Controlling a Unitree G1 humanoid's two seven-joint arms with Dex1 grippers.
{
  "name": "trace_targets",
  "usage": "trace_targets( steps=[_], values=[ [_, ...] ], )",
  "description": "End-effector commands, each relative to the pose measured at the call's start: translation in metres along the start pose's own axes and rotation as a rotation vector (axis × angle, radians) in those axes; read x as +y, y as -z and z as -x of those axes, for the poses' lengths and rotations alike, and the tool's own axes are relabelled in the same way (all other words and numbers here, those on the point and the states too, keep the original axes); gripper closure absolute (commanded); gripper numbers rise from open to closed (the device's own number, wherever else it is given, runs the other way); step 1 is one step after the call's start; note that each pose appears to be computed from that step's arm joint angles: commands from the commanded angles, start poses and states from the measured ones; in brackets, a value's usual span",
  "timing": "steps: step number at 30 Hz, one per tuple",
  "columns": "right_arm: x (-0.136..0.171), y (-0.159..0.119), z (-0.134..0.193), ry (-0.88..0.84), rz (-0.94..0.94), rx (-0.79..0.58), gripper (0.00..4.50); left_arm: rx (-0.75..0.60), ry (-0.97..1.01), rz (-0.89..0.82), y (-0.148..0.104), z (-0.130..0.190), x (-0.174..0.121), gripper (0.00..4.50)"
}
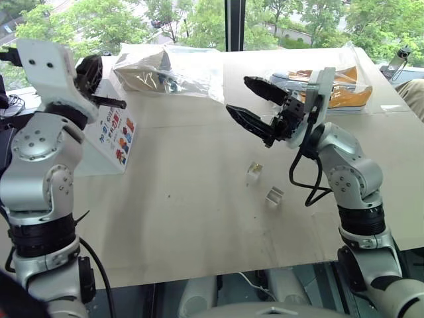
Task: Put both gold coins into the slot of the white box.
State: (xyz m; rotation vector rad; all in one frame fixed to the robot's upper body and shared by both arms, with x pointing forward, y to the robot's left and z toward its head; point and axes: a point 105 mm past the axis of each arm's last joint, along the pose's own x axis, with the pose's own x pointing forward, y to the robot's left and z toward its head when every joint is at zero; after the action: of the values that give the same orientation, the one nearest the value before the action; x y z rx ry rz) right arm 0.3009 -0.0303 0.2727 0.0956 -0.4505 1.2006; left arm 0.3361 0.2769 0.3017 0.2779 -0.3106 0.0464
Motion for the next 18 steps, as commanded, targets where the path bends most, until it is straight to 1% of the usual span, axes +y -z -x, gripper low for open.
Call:
trace_targets(
  steps=[1, 5, 7, 18],
  values=[
    [0.005, -0.01, -0.003, -0.046, 0.02, -0.018, 0.33, 0.0, -0.103, -0.054, -0.012, 0.003, 0.027, 4.5],
    [0.017, -0.011, 0.001, -0.131, -0.076, -0.035, 0.33, 0.049, -0.166, -0.086, -0.007, 0.007, 0.042, 4.5],
    [0.021, -0.012, 0.003, -0.16, -0.095, -0.031, 0.33, 0.061, -0.187, -0.087, -0.005, 0.009, 0.047, 4.5],
    [0.022, -0.011, 0.005, -0.162, -0.093, -0.02, 0.33, 0.101, -0.231, -0.114, 0.002, 0.012, 0.062, 4.5]
  ],
)
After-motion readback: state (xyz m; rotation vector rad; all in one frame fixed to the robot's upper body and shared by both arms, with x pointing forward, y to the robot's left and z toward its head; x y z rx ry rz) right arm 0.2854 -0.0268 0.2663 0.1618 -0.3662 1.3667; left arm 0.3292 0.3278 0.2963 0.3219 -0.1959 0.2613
